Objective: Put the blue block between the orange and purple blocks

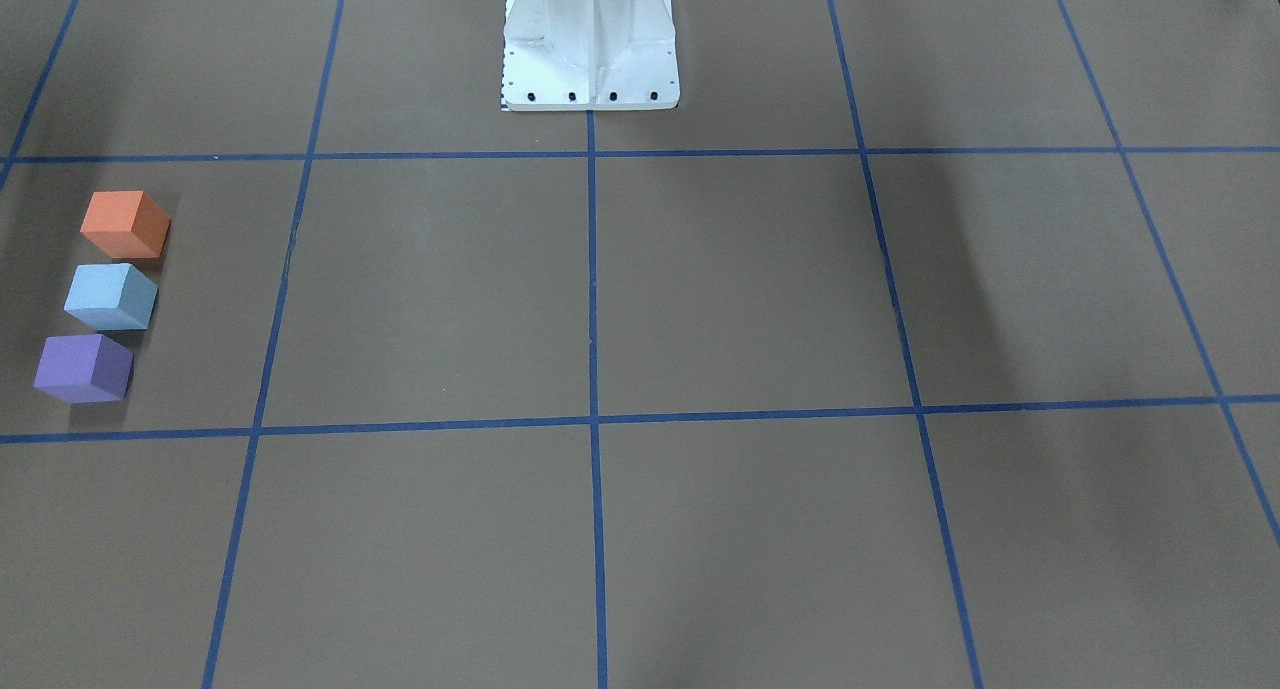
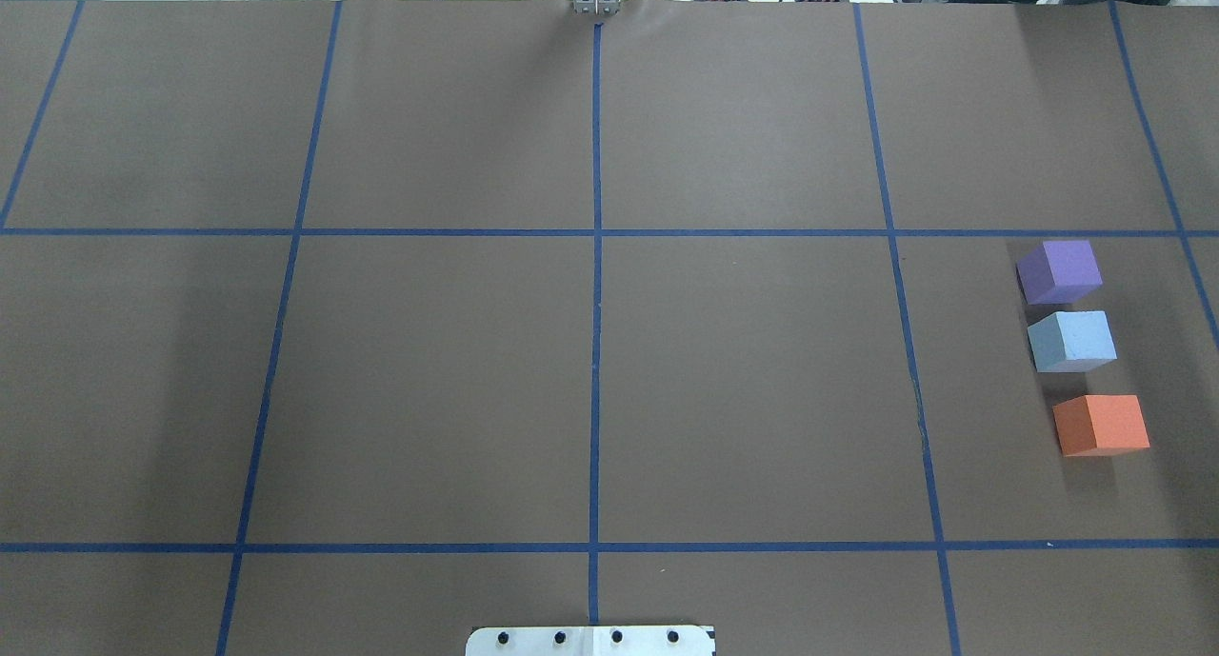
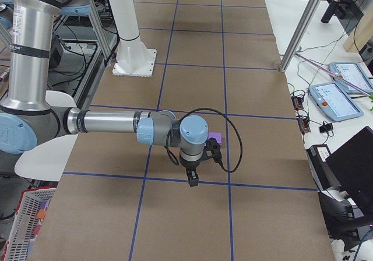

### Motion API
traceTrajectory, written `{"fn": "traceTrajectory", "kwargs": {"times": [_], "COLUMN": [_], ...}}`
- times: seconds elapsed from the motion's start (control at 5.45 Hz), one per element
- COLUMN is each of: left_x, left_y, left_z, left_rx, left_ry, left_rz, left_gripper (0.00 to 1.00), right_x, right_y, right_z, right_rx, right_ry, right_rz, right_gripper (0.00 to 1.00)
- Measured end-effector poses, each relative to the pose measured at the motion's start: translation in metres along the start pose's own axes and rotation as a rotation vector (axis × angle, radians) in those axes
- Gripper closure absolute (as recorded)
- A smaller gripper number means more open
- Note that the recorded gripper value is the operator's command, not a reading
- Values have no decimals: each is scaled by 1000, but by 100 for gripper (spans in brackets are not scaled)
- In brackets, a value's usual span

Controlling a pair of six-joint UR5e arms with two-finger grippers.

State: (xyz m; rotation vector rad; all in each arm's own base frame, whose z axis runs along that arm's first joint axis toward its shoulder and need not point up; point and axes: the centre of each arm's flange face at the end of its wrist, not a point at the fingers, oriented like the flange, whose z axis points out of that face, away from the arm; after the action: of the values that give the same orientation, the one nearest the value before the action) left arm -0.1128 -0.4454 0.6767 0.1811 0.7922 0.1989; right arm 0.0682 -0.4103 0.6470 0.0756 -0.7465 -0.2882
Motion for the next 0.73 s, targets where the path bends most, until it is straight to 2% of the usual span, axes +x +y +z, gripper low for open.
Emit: {"fn": "traceTrajectory", "kwargs": {"times": [0.73], "left_x": [-2], "left_y": [8], "left_z": [4], "left_rx": [-8], "left_ry": [3], "left_rz": [-11], "left_gripper": [0], "right_x": [-1], "right_y": [-1], "right_z": [-1], "right_rx": [7], "right_ry": [0], "right_rz": [-7], "right_gripper": [0]}}
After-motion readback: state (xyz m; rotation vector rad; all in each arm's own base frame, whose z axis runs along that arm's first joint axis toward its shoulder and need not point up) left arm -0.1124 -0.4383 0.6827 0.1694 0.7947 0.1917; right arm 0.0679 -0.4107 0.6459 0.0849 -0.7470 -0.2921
